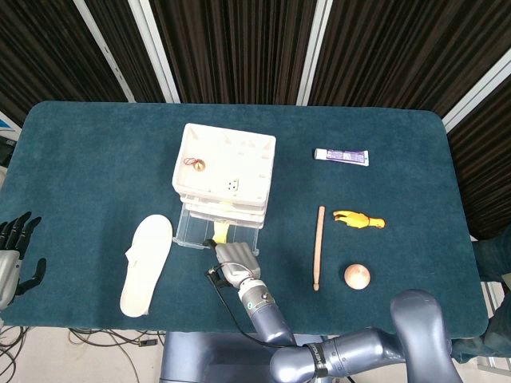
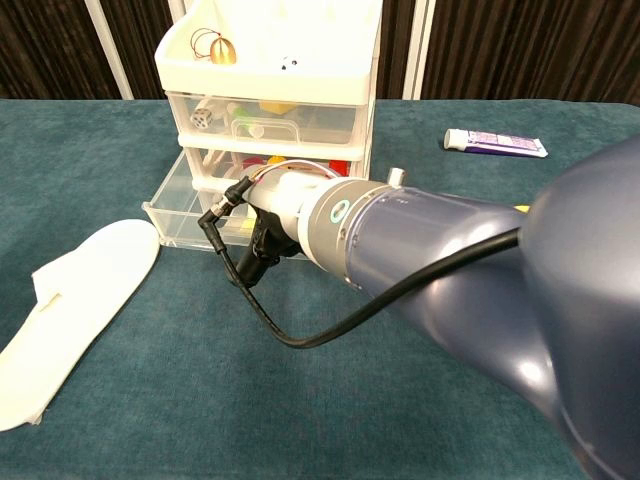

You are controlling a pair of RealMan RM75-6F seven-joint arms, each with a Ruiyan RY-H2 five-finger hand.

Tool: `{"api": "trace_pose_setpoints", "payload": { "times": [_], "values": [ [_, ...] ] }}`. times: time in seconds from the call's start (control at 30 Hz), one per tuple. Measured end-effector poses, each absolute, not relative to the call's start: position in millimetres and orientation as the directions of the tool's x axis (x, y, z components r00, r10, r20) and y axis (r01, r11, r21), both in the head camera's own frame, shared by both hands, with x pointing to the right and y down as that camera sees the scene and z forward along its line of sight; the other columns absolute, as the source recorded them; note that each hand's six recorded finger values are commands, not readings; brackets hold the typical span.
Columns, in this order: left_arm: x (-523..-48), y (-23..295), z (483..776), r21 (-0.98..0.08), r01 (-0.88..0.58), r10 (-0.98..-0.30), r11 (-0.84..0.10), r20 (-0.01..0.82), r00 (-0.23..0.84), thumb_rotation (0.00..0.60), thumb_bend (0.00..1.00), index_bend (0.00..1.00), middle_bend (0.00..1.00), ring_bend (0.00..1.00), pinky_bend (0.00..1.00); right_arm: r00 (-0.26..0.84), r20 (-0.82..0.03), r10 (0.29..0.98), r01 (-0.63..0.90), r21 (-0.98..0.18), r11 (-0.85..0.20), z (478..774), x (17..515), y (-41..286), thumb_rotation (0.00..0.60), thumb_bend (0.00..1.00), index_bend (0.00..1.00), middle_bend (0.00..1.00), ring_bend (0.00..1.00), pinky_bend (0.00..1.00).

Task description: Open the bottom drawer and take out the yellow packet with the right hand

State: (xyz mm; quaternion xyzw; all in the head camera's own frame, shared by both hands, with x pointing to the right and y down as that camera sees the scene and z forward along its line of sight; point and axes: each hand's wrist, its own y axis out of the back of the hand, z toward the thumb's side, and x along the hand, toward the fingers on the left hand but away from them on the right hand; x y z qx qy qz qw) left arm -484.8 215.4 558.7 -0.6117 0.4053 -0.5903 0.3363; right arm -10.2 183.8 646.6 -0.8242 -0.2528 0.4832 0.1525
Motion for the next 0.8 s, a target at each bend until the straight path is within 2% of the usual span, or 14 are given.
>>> {"api": "trace_pose_setpoints", "payload": {
  "times": [0.6,0.8],
  "values": [
    [-484.7,215.2,558.6,-0.891,-0.1,-0.894,-0.444,0.448,-0.026,0.6,0.46,0.05,0.0,0.0,0.0,0.41,-0.72,0.56,0.251,-0.501,-0.828,645.0,-7.9,188.8,0.6,0.52,0.23,0.91,1.0,1.0],
    [-484.6,215.0,558.8,-0.891,-0.099,-0.893,-0.444,0.448,-0.026,0.6,0.46,0.05,0.0,0.0,0.0,0.418,-0.713,0.564,0.266,-0.497,-0.826,642.1,-9.6,188.5,0.6,0.52,0.14,0.91,1.0,1.0]
  ]
}}
